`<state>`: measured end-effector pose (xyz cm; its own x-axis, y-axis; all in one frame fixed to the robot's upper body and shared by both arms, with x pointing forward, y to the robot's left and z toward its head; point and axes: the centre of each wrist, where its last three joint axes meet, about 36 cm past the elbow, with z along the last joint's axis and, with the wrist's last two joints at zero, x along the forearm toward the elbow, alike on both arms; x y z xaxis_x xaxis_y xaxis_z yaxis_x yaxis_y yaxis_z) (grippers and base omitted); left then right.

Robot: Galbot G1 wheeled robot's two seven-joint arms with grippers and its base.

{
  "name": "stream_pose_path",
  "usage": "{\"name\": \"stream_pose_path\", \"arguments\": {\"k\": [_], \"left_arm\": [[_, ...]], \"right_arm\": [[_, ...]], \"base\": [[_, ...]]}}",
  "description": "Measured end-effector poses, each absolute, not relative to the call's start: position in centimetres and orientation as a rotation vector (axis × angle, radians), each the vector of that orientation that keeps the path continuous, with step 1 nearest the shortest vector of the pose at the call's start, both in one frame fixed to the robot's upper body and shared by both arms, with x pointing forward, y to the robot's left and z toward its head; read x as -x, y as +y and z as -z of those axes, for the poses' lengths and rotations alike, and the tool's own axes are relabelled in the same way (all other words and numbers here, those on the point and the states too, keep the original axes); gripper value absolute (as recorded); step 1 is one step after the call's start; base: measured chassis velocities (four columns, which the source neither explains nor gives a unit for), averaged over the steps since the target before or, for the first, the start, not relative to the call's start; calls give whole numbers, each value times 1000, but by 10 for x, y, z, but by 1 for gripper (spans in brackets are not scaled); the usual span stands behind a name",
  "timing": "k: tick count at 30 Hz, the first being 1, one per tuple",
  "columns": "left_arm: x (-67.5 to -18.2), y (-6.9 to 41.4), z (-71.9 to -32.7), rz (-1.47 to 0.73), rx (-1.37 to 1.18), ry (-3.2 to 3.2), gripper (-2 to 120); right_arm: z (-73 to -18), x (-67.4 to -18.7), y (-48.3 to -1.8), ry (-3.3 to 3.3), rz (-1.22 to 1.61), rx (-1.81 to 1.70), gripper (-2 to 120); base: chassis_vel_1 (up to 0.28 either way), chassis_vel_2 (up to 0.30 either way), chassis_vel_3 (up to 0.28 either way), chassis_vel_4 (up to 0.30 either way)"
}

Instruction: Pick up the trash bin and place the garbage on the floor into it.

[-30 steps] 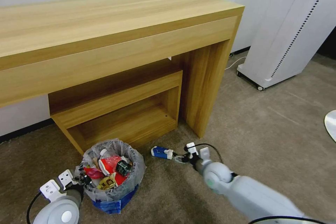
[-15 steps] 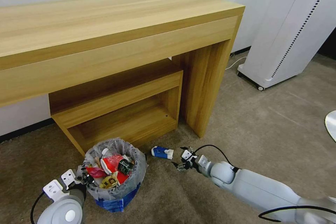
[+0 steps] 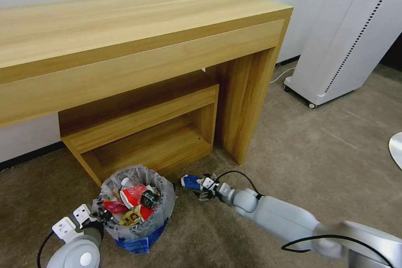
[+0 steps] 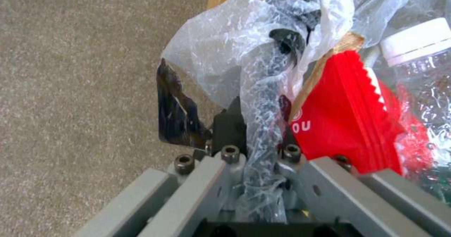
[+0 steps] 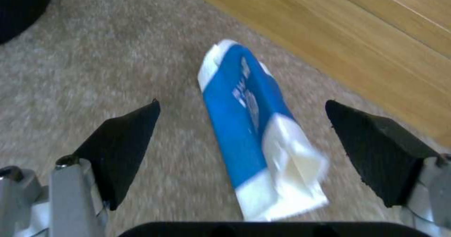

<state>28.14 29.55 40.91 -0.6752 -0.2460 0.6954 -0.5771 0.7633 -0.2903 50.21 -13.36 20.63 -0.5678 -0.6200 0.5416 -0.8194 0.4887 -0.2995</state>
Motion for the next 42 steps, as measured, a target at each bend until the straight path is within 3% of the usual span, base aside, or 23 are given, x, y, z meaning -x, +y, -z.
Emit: {"name": "stream_pose_path", "arguments": {"k": [11,34,39,42], "left_arm": [[-277,298,-409,-653,-622,-2309,0],[-285,295,-403,-670,-622,-2319,0],[-287,296,-402,-670,-622,-2318,0],[-289,297,-401,-663,-619,-2318,0]], "right_arm": [[-191,-513,-129,-2377,-826,-1143,84],[-177,-505,-151,-2418,-763,-1101,1],[-183,-504,-163,-2456,-686,-1098,0],[-204,-496,-205,-2550,-543,-1070,0]], "base": [[0,0,0,0],[0,0,0,0],[0,0,0,0],[0,0,0,0]]}}
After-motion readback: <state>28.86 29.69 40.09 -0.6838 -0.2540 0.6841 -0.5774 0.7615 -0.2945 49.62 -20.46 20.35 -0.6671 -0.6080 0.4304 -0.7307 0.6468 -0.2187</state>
